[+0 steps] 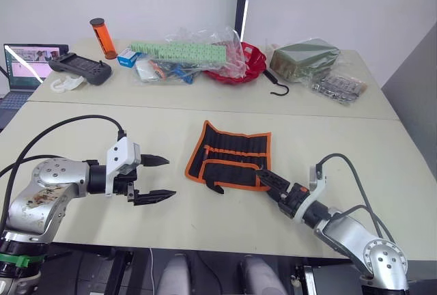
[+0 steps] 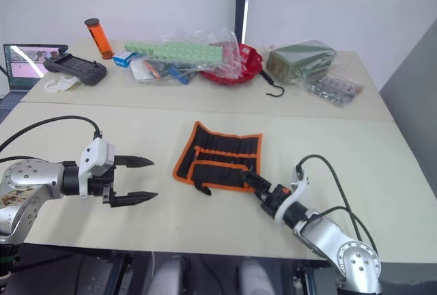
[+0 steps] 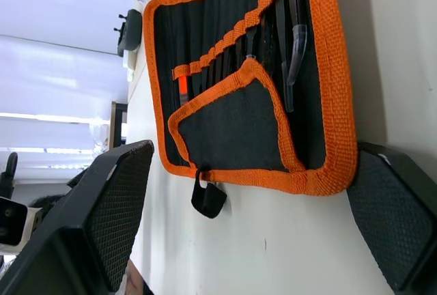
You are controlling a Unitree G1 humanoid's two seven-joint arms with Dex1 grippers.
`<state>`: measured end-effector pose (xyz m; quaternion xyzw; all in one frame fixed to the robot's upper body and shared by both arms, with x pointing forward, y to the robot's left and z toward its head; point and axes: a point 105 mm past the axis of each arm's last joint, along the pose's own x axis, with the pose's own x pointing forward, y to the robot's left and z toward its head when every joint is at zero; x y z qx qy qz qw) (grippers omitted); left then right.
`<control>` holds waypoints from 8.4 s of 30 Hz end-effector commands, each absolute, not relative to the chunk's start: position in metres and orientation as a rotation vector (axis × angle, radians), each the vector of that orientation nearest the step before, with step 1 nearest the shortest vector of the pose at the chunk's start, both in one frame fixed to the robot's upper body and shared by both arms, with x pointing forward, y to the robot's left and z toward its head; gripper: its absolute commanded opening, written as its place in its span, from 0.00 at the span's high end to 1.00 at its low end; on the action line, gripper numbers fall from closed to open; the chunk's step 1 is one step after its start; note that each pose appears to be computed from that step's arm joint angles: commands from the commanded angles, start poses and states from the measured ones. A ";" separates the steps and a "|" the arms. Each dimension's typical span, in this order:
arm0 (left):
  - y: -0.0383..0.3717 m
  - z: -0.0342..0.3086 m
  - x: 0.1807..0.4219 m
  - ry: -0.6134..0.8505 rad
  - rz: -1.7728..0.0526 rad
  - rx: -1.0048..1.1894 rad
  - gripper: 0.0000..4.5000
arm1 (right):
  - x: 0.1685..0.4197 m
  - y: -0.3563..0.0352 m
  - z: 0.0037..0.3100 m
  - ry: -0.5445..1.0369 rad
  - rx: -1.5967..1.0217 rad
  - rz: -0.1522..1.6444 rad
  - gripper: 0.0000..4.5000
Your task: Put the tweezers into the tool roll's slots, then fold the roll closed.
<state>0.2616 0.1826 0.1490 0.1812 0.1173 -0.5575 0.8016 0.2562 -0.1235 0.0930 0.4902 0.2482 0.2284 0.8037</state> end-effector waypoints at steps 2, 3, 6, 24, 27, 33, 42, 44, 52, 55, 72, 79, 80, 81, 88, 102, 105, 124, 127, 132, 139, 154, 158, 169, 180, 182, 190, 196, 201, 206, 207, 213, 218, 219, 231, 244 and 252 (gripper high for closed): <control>0.183 0.160 0.264 0.205 -1.185 0.445 0.00 | 0.261 -0.131 0.089 0.510 1.050 0.454 0.27; 0.184 0.160 0.264 0.205 -1.185 0.445 0.00 | 0.262 -0.132 0.089 0.499 1.052 0.454 0.34; 0.184 0.159 0.263 0.207 -1.186 0.444 0.00 | 0.265 -0.136 0.091 0.475 1.047 0.453 0.57; 0.184 0.155 0.264 0.205 -1.171 0.438 0.00 | 0.281 -0.114 0.127 0.418 0.664 0.703 0.99; 0.184 0.155 0.263 0.209 -1.175 0.443 0.00 | 0.279 -0.099 0.129 0.435 0.585 0.788 0.99; 0.184 0.155 0.264 0.209 -1.170 0.447 0.00 | 0.281 -0.076 0.119 0.495 0.476 0.869 0.99; 0.186 0.153 0.262 0.228 -1.167 0.443 0.00 | 0.291 -0.051 0.103 0.553 0.419 0.914 0.99; 0.186 0.153 0.263 0.229 -1.166 0.445 0.00 | 0.293 -0.048 0.099 0.568 0.400 0.914 0.99; 0.188 0.153 0.262 0.232 -1.160 0.453 0.00 | 0.296 -0.047 0.087 0.593 0.372 0.900 0.94; 0.189 0.153 0.262 0.234 -1.161 0.454 0.00 | 0.297 -0.049 0.087 0.590 0.387 0.895 0.73; 0.189 0.155 0.270 0.192 -1.128 0.399 0.00 | 0.293 -0.055 0.099 0.547 0.443 0.922 0.00; 0.189 0.156 0.275 0.173 -1.108 0.365 0.00 | 0.294 -0.060 0.103 0.527 0.491 0.925 0.00; 0.190 0.156 0.276 0.174 -1.108 0.367 0.00 | 0.297 -0.063 0.100 0.540 0.506 0.898 0.06; 0.190 0.156 0.276 0.175 -1.109 0.367 0.00 | 0.298 -0.065 0.099 0.546 0.511 0.886 0.12; 0.193 0.155 0.277 0.188 -1.108 0.388 0.00 | 0.300 -0.068 0.106 0.508 0.487 0.886 0.63; 0.191 0.150 0.282 0.208 -1.085 0.307 0.00 | 0.290 -0.064 0.098 0.232 -0.152 1.056 0.99; 0.188 0.150 0.282 0.209 -1.083 0.274 0.00 | 0.290 -0.064 0.092 0.201 -0.254 1.078 0.99; 0.144 0.117 0.289 0.320 -1.009 -0.044 0.06 | 0.290 -0.065 0.078 0.207 -0.357 1.096 1.00; 0.139 0.114 0.291 0.320 -0.998 -0.069 0.26 | 0.290 -0.065 0.078 0.206 -0.358 1.096 1.00; 0.137 0.112 0.293 0.324 -0.987 -0.082 0.63 | 0.290 -0.065 0.078 0.204 -0.360 1.095 1.00; 0.136 0.112 0.294 0.306 -0.985 -0.068 0.99 | 0.291 -0.064 0.080 0.190 -0.360 1.089 1.00; 0.148 0.138 0.323 0.167 -0.897 0.044 0.99 | 0.293 -0.060 0.090 0.167 -0.352 1.084 1.00; 0.129 0.129 0.310 0.200 -0.990 0.029 0.99 | 0.294 -0.058 0.088 0.165 -0.350 1.075 1.00; 0.100 0.131 0.300 0.186 -1.125 0.034 0.99 | 0.296 -0.058 0.072 0.243 -0.372 1.036 1.00; 0.072 0.120 0.299 0.220 -1.212 0.053 0.99 | 0.297 -0.059 0.062 0.294 -0.373 1.018 1.00; 0.074 0.112 0.301 0.242 -1.204 0.069 0.99 | 0.297 -0.059 0.062 0.294 -0.372 1.016 1.00; 0.072 0.093 0.298 0.292 -1.241 0.114 0.99 | 0.296 -0.061 0.064 0.291 -0.365 1.005 1.00; 0.067 0.078 0.304 0.300 -1.243 0.143 0.99 | 0.296 -0.061 0.065 0.287 -0.362 0.999 1.00; 0.063 0.072 0.309 0.302 -1.225 0.118 0.99 | 0.295 -0.061 0.067 0.286 -0.360 0.995 1.00; 0.065 0.059 0.308 0.346 -1.208 0.113 0.99 | 0.294 -0.065 0.074 0.259 -0.361 0.981 1.00; 0.066 0.058 0.308 0.353 -1.204 0.112 0.99 | 0.294 -0.066 0.076 0.254 -0.360 0.980 1.00; 0.070 0.047 0.308 0.388 -1.191 0.132 0.99 | 0.289 -0.073 0.094 0.205 -0.353 0.984 1.00; 0.071 0.046 0.307 0.394 -1.194 0.132 0.99 | 0.284 -0.089 0.120 0.152 -0.307 0.989 1.00; 0.072 0.045 0.306 0.395 -1.194 0.132 0.99 | 0.284 -0.092 0.125 0.140 -0.298 0.985 1.00; 0.072 0.045 0.304 0.404 -1.209 0.129 0.99 | 0.326 -0.066 0.157 0.021 -0.229 0.955 1.00; 0.080 0.057 0.306 0.386 -1.210 0.099 0.93 | 0.346 -0.067 0.090 0.152 -0.285 0.977 1.00; 0.100 0.075 0.297 0.366 -1.295 0.085 0.36 | 0.347 -0.067 0.072 0.221 -0.338 0.994 1.00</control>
